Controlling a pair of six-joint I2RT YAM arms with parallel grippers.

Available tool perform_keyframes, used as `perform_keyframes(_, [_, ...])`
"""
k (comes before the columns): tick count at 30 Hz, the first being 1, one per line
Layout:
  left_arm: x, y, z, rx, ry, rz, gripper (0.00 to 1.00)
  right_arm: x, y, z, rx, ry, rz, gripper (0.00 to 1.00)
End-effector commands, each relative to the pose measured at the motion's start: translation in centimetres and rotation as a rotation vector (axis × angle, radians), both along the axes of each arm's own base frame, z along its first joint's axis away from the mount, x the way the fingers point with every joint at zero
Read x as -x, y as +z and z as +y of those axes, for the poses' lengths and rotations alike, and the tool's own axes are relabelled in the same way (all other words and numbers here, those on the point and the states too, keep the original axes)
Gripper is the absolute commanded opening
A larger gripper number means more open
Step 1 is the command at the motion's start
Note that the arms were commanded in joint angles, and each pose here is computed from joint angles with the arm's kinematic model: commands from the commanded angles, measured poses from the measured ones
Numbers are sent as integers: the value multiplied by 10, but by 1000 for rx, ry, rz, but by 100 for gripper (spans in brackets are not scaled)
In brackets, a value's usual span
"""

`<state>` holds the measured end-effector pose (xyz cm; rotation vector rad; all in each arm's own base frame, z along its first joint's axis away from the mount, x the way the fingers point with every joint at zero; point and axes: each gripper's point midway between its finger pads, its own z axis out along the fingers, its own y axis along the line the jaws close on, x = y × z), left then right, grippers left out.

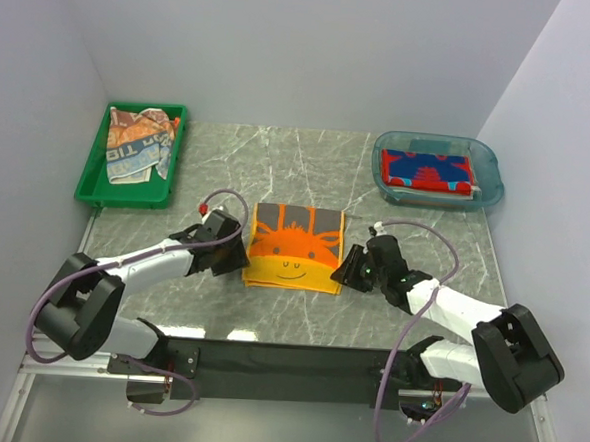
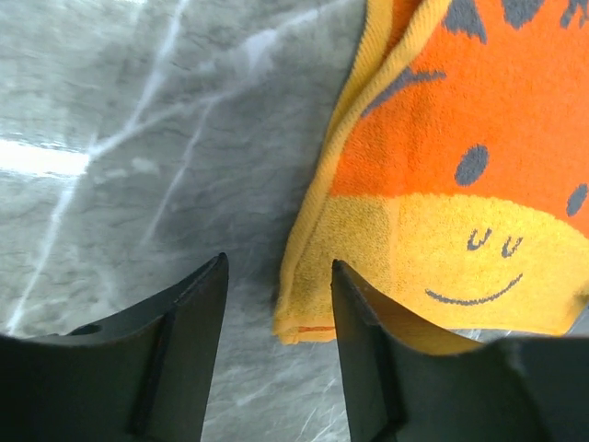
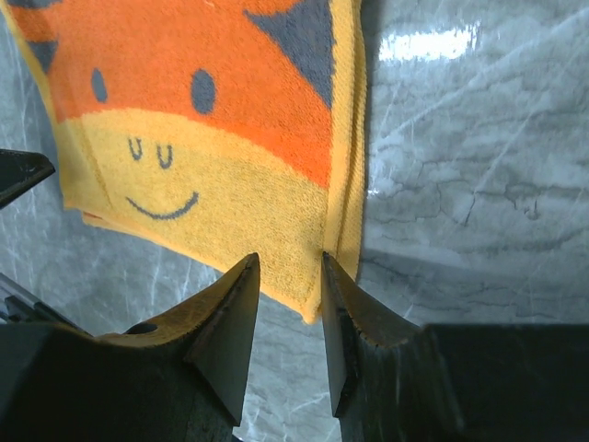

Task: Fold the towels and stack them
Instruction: Fold the towel

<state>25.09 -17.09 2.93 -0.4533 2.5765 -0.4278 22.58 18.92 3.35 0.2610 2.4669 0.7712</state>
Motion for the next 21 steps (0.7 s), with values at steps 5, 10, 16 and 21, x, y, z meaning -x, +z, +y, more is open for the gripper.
perform_keyframes(5, [-1, -4, -13, 23, -12, -9, 52, 9, -14, 1, -12, -14, 59, 40])
perform_keyframes(10, [4, -9, -16, 24, -21, 2, 48, 15, -15, 0, -17, -15, 73, 40])
perform_keyframes(16, [5, -7, -20, 25, -32, -1, 46, 14, -7, 5, -39, 7, 66, 41])
perform_keyframes(21, [6, -6, -22, 25, -35, -4, 46, 12, -2, 12, -65, 24, 58, 41])
